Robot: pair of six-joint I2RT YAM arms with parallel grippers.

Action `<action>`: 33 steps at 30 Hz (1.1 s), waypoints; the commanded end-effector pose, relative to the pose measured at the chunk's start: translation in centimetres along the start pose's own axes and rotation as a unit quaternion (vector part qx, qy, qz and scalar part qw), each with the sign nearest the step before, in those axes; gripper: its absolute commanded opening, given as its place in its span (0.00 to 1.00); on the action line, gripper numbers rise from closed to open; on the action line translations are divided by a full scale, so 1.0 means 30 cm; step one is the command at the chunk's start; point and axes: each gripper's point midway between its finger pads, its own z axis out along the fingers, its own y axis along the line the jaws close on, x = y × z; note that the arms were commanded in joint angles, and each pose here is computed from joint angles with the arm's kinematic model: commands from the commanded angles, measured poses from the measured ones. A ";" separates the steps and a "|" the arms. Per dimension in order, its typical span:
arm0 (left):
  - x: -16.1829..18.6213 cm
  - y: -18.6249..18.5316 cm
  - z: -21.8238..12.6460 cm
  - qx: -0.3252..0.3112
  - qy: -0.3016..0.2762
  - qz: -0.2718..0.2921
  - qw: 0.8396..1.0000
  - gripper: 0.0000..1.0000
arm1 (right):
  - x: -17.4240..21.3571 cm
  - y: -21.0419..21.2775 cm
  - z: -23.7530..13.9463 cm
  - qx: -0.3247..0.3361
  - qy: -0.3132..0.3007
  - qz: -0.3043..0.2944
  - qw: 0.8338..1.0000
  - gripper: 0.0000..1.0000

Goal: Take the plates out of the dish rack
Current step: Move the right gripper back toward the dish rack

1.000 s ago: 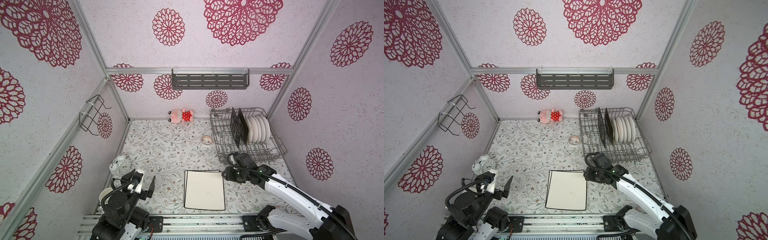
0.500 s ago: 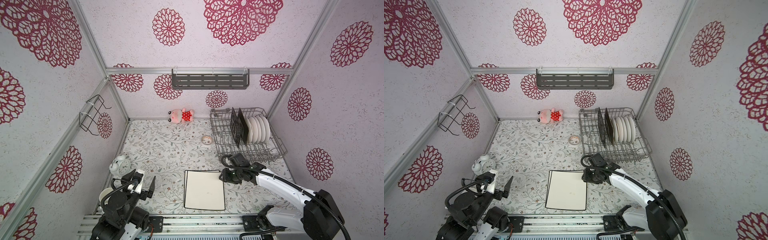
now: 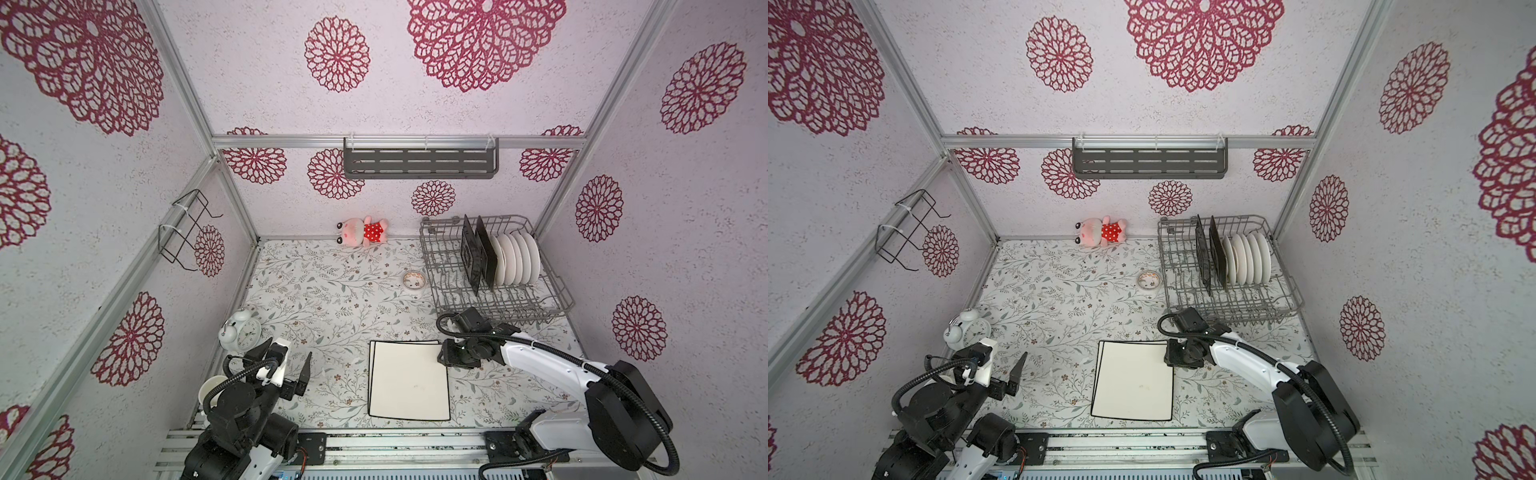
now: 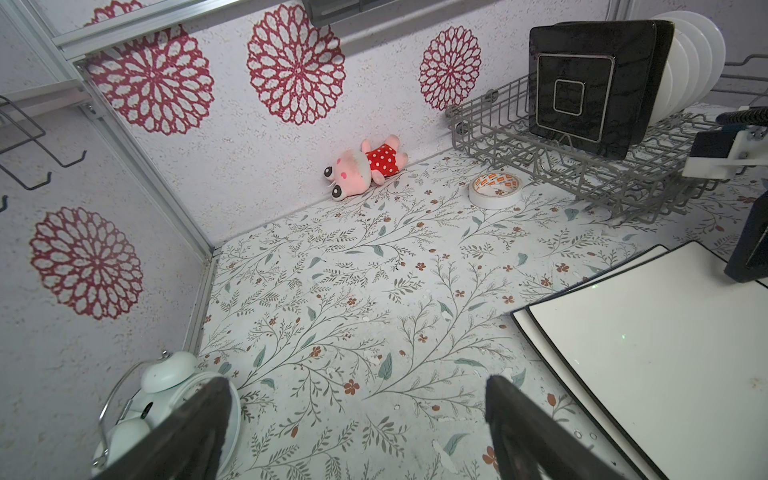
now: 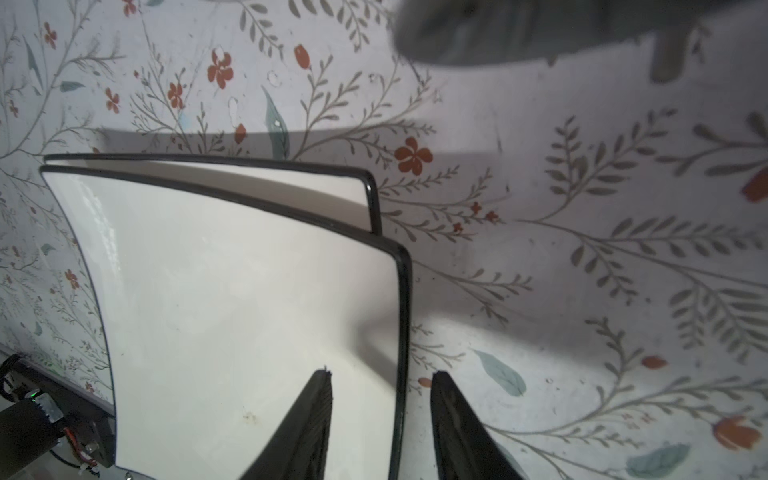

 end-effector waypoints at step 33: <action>-0.025 -0.004 -0.002 0.006 -0.015 0.002 1.000 0.97 | -0.071 0.057 0.022 -0.003 0.004 -0.035 0.999 0.26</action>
